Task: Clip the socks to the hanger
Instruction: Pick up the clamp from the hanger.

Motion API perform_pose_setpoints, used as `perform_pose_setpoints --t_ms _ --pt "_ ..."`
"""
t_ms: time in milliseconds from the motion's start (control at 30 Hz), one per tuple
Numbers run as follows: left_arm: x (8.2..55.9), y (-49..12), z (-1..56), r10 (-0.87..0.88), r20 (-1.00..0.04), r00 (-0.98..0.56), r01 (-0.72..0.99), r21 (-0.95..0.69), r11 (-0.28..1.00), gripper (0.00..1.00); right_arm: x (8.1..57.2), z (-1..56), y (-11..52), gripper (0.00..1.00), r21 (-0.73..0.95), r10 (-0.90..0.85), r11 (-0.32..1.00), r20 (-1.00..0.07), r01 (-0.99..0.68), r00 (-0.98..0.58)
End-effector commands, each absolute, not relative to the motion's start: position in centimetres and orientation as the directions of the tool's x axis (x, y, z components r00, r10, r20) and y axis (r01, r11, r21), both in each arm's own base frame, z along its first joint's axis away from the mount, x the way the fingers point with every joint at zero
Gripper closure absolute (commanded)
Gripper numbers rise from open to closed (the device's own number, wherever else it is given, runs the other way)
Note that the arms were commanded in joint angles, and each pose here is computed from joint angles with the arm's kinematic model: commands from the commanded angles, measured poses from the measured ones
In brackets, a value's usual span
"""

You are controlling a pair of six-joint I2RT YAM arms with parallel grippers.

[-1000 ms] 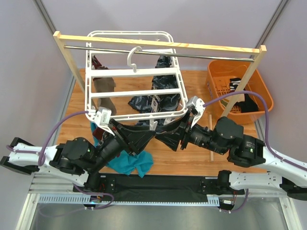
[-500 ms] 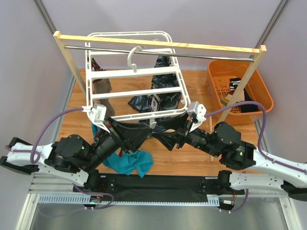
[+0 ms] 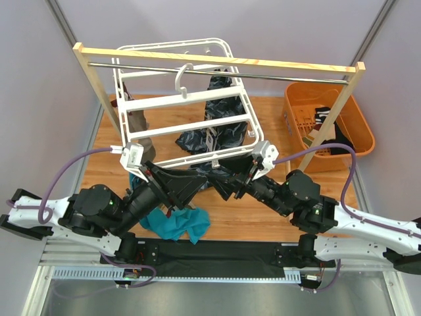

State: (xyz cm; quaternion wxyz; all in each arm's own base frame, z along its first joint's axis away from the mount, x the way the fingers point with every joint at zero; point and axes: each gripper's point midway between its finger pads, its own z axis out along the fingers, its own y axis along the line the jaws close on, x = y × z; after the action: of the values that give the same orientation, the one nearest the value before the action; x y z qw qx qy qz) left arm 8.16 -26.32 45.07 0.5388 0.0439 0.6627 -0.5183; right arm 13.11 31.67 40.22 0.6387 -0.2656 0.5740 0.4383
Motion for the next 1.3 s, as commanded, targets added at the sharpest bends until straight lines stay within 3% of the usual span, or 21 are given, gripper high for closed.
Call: perform_pose_setpoints --t_ms 0,467,667,800,1267 --pt "8.3 -25.5 46.5 -0.530 -0.733 -0.427 0.611 -0.666 0.429 0.44 14.0 41.7 31.2 0.42 0.177 0.330 0.515 -0.944 -0.839 0.004" --pt "8.1 -25.5 46.4 -0.528 -0.727 -0.439 0.612 -0.672 0.417 0.44 14.5 41.7 31.2 0.62 0.217 0.378 0.523 -0.926 -0.824 -0.004" --pt "7.9 -25.3 46.3 -0.529 -0.718 -0.453 0.611 -0.682 0.401 0.44 12.9 42.6 31.5 0.80 0.198 0.376 0.446 -0.927 -0.873 -0.019" --pt "7.8 -25.2 46.7 -0.535 -0.708 -0.460 0.615 -0.689 0.384 0.44 12.4 42.9 31.7 0.99 0.233 0.389 0.414 -0.919 -0.880 -0.060" --pt "6.0 -26.3 46.8 -0.491 -0.707 -0.509 0.657 -0.688 0.309 0.46 8.4 43.7 31.1 1.00 0.381 0.183 0.287 -0.922 -0.879 -0.340"
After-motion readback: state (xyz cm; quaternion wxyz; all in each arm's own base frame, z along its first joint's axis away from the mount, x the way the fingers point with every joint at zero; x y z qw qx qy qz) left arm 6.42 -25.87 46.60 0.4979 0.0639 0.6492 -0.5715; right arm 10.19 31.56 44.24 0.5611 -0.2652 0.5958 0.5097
